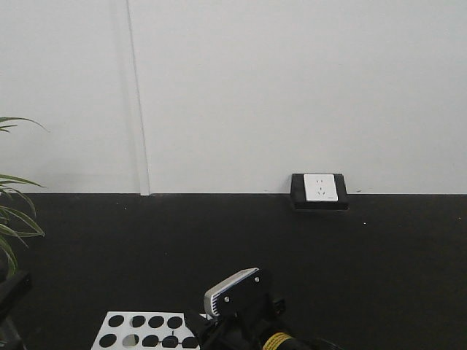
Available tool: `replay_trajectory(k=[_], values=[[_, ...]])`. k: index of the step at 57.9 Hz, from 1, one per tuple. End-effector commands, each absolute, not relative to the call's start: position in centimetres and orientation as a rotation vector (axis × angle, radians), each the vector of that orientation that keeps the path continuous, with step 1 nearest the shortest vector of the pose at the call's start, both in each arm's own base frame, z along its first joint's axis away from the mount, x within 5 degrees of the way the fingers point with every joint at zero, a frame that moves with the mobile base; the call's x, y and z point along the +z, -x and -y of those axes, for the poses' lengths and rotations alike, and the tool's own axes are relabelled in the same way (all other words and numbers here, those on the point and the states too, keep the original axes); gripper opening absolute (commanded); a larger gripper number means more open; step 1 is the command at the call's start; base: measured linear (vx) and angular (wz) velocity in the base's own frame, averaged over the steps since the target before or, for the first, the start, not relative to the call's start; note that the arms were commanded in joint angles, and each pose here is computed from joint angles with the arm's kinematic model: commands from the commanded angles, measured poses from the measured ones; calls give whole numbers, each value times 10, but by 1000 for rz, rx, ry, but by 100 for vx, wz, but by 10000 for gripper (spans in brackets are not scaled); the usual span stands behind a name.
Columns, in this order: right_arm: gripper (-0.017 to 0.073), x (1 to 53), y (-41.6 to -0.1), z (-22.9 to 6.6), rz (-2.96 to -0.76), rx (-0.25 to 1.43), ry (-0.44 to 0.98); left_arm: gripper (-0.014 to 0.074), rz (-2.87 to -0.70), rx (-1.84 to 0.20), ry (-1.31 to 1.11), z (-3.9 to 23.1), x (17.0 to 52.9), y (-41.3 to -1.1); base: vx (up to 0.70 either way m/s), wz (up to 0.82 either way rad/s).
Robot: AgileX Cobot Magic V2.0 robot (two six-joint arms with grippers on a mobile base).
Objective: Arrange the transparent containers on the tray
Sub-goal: 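Grasp the other clear test tube with the right gripper and lift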
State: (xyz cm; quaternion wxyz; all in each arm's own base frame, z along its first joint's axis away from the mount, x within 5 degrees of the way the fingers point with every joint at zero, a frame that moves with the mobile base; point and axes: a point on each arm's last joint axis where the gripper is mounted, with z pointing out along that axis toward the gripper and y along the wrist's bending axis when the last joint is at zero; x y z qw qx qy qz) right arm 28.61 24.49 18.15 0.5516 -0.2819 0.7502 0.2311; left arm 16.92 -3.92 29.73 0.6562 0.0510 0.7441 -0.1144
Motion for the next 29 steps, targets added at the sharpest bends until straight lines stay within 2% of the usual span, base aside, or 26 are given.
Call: replay_trajectory(k=[1, 19, 29], values=[[142, 221, -288, -246, -1609, 586, 617, 108, -1569, -297, -104, 41, 316, -169, 0, 0], [-4, 254, -280, -236, -1607, 571, 606, 108, -1569, -297, -104, 41, 316, -169, 0, 0], [-13, 293, -277, -229, -1580, 552, 594, 108, -1569, -297, -104, 41, 316, -169, 0, 0]])
